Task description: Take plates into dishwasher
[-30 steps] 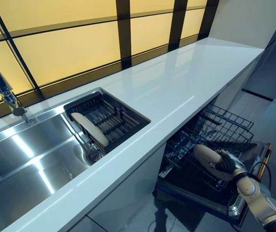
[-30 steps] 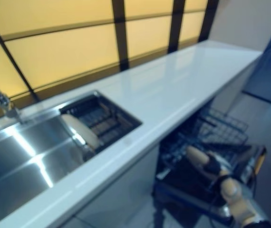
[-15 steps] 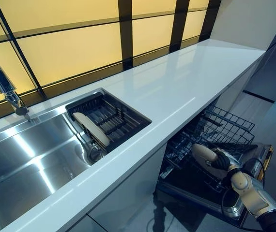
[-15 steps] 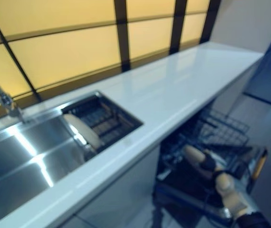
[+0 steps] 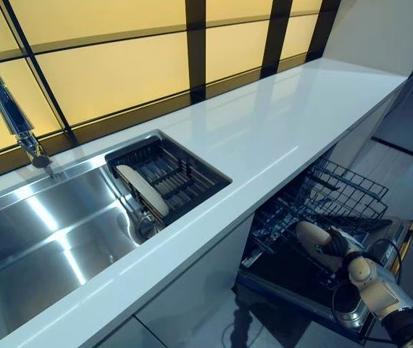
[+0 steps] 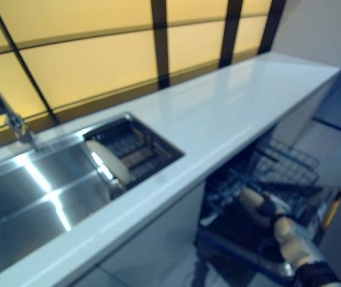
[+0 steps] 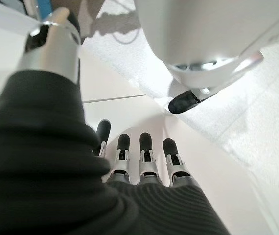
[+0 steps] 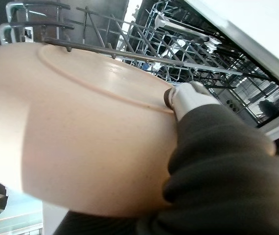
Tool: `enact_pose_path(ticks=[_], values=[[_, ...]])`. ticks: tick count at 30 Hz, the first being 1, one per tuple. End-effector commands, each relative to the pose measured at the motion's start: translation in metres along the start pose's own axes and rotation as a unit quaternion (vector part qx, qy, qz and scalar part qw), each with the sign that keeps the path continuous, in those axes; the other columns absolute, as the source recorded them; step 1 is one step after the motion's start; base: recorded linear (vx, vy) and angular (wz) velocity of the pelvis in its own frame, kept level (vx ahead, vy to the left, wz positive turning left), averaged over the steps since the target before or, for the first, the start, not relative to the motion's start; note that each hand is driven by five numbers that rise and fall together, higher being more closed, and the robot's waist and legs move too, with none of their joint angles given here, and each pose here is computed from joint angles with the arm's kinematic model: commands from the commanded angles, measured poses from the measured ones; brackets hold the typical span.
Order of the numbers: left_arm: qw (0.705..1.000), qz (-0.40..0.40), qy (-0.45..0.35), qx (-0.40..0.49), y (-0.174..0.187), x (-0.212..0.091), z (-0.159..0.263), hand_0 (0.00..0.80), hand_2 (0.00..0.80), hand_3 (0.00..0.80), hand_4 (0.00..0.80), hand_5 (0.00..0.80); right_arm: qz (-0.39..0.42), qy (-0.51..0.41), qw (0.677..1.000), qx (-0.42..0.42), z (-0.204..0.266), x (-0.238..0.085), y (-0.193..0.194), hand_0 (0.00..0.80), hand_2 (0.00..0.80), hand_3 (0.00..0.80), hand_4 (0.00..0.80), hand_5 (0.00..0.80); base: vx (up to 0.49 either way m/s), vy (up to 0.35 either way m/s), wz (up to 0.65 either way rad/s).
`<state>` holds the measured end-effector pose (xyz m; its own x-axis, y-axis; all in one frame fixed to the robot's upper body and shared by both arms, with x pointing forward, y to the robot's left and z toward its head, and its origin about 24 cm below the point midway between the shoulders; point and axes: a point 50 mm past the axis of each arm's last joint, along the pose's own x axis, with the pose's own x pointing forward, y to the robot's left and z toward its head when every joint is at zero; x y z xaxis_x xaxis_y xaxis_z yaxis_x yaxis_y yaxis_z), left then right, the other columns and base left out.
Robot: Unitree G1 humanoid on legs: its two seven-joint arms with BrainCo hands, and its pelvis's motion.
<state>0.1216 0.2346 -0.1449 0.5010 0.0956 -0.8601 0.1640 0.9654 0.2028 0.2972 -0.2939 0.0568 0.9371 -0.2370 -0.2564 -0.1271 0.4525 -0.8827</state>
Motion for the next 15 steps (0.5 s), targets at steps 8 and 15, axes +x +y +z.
enact_pose_path(ticks=[8,15], values=[[0.989,0.033,-0.137,0.048,0.035,0.004,0.09,0.0,0.0,0.0,0.0,0.0,-0.1,-0.064,0.993,-0.003,0.054,0.024,-0.069,0.8,0.8,0.8,0.8,0.8,-0.098,-0.051,0.1],[0.98,0.018,-0.19,0.049,0.028,0.002,0.12,0.0,0.0,0.0,0.0,0.0,-0.129,-0.076,0.989,-0.01,0.075,0.03,-0.094,0.8,0.8,0.8,0.8,0.8,-0.116,-0.035,0.05]])
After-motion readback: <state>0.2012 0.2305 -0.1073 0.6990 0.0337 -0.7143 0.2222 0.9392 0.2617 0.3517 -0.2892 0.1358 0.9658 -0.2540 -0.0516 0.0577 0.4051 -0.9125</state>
